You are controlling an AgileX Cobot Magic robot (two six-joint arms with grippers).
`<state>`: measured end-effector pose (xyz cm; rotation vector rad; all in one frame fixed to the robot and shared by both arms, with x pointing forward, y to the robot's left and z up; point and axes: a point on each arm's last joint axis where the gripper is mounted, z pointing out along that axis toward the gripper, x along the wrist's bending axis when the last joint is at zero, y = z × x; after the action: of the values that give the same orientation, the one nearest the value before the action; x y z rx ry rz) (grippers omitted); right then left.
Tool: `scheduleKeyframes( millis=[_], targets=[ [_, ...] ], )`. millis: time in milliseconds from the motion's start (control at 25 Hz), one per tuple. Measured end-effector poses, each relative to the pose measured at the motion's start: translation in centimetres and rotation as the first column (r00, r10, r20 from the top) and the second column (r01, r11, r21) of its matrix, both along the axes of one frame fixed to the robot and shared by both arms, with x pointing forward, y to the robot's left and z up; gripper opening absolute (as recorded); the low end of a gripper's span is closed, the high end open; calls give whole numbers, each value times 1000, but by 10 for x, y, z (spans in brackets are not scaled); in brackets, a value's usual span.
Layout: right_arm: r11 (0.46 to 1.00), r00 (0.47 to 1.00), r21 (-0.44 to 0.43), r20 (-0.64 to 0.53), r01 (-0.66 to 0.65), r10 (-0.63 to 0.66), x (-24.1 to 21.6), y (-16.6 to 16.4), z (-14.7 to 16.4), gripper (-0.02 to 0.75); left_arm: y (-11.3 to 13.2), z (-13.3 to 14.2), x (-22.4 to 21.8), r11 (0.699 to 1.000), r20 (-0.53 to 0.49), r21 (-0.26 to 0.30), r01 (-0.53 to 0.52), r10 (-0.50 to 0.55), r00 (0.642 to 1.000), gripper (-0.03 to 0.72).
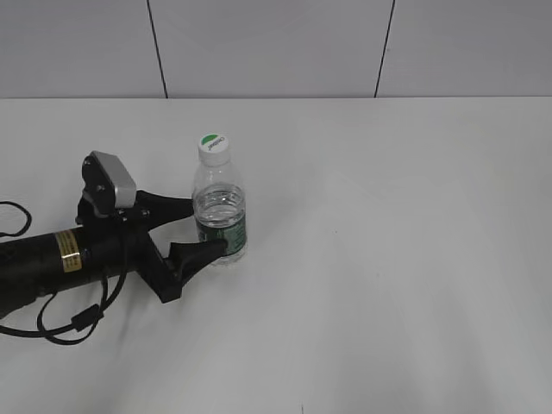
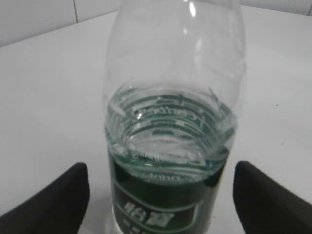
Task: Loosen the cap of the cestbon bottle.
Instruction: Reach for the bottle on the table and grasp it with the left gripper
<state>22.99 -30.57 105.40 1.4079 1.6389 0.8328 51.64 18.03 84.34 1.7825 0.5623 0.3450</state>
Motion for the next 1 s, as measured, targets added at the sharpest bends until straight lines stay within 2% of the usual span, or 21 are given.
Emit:
scheduleKeyframes(
  millis=[440, 600, 1000],
  targets=[
    [1000, 1000, 0, 0, 0, 0, 0, 0, 0, 564, -28, 10, 14, 998, 48, -43, 47, -45, 998, 554],
    [1000, 1000, 0, 0, 0, 0, 0, 0, 0, 564, -31, 11, 18, 999, 46, -41, 18, -16, 999, 554],
    [1000, 1000, 0, 0, 0, 0, 0, 0, 0, 564, -29, -21, 15, 999, -49, -28, -16, 15, 999, 554]
  ],
)
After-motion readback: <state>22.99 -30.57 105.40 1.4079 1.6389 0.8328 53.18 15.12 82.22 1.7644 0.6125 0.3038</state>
